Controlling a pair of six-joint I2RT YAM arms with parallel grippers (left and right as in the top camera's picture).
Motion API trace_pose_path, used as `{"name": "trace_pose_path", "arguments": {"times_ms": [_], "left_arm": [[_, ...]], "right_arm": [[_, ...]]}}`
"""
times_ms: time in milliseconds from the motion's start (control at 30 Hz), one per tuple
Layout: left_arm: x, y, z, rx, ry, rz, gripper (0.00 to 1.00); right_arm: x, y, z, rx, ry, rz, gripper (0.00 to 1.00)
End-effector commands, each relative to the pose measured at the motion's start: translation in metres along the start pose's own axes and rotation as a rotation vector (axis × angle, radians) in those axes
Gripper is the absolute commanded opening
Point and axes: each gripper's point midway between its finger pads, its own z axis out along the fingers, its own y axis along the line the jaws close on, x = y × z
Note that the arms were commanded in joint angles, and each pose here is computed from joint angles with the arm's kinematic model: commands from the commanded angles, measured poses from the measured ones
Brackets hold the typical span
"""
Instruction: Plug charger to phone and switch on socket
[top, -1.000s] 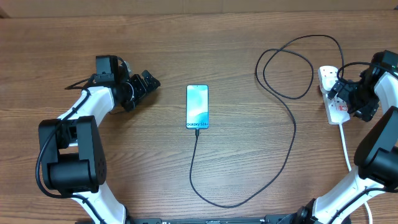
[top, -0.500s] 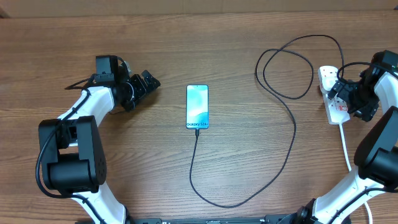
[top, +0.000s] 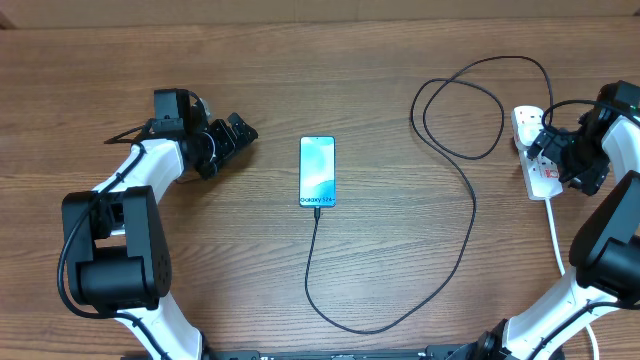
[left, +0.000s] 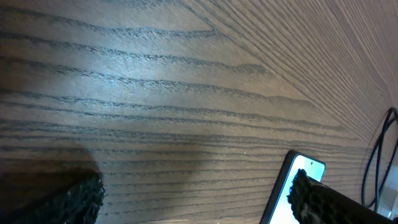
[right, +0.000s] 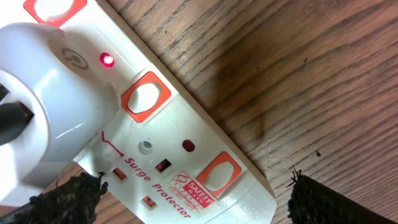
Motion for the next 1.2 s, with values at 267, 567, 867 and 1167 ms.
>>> {"name": "trace_pose_path", "arguments": {"times_ms": [267, 567, 867, 1167], "left_arm": [[0.017, 0.006, 0.012, -0.061, 0.028, 0.002, 1.00], [0.014, -0.032, -0.010, -0.060, -0.061, 0.101, 0.99], [0.021, -0.087, -0.046, 0.035, -0.131, 0.204, 1.00], [0.021, -0.121, -0.085, 0.111, -0.208, 0.262, 1.00]], "right_arm": [[-0.010, 0.005, -0.007, -0.013, -0.031, -0.009, 1.00], [-0.010, 0.005, -0.007, -0.013, -0.031, -0.009, 1.00], [-0.010, 0.005, -0.007, -0.013, -0.031, -0.009, 1.00], [-0.010, 0.005, -0.007, -0.013, -0.031, -0.009, 1.00]]}}
